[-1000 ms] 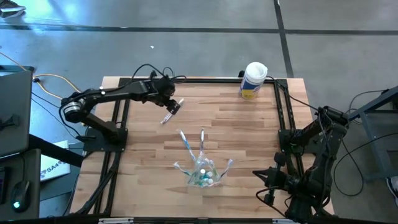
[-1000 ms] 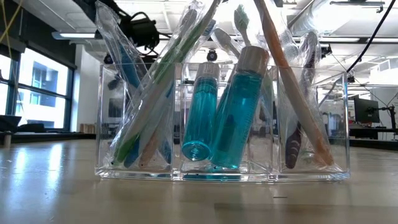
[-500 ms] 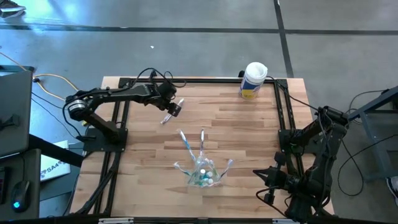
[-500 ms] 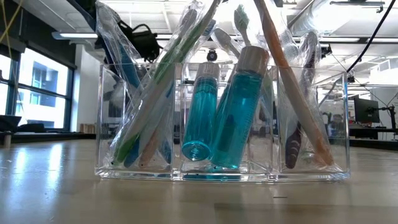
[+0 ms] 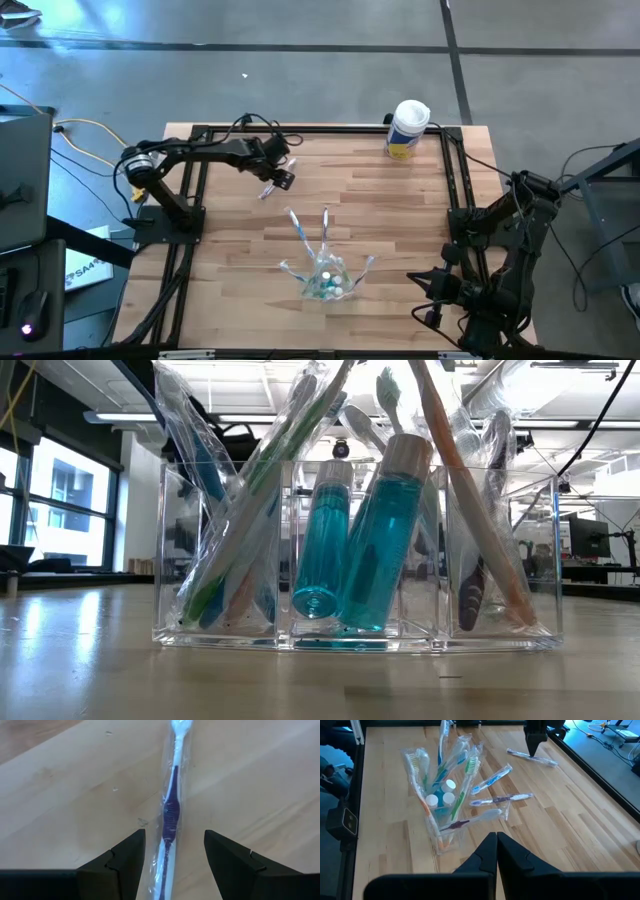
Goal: Pick & Place toothbrushing station
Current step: Put the purple toothbrush into the transparent organizer
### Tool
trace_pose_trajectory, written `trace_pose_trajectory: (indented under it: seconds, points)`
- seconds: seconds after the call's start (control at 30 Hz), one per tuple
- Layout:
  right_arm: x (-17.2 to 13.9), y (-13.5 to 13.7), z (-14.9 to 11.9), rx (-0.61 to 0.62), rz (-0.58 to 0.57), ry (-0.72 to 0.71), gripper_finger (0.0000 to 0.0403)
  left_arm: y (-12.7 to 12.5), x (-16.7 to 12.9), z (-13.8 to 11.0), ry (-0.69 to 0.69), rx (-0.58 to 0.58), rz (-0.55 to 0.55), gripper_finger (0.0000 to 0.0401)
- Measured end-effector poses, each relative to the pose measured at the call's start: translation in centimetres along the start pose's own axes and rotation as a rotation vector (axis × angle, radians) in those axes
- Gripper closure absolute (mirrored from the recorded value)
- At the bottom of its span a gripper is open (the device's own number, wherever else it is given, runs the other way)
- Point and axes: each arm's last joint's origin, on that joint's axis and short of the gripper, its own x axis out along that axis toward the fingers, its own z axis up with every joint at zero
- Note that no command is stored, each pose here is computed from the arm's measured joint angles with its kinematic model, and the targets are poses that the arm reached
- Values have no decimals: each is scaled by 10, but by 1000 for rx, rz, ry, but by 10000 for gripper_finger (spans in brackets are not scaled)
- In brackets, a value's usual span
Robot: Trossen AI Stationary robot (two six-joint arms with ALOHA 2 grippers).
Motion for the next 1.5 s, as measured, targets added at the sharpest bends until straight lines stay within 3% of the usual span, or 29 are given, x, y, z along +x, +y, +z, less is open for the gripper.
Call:
trace_pose_trajectory:
  seconds: [0.33,0.57,0.73,0.93,1.2,1.5]
  points:
    - [0,0,0,2,0,-3,401,-2,24,1,19,4,21,198]
    - [0,1,0,7,3,-3,401,2,41,-4,64,12,102,204]
    - [0,1,0,10,5,0,401,3,44,-7,92,11,126,260]
    - [0,1,0,10,5,0,401,5,44,-8,100,16,146,378]
    - [0,1,0,4,6,0,401,7,39,-10,110,18,169,392]
    - [0,0,0,-9,-1,2,401,-7,-4,-16,40,53,166,393]
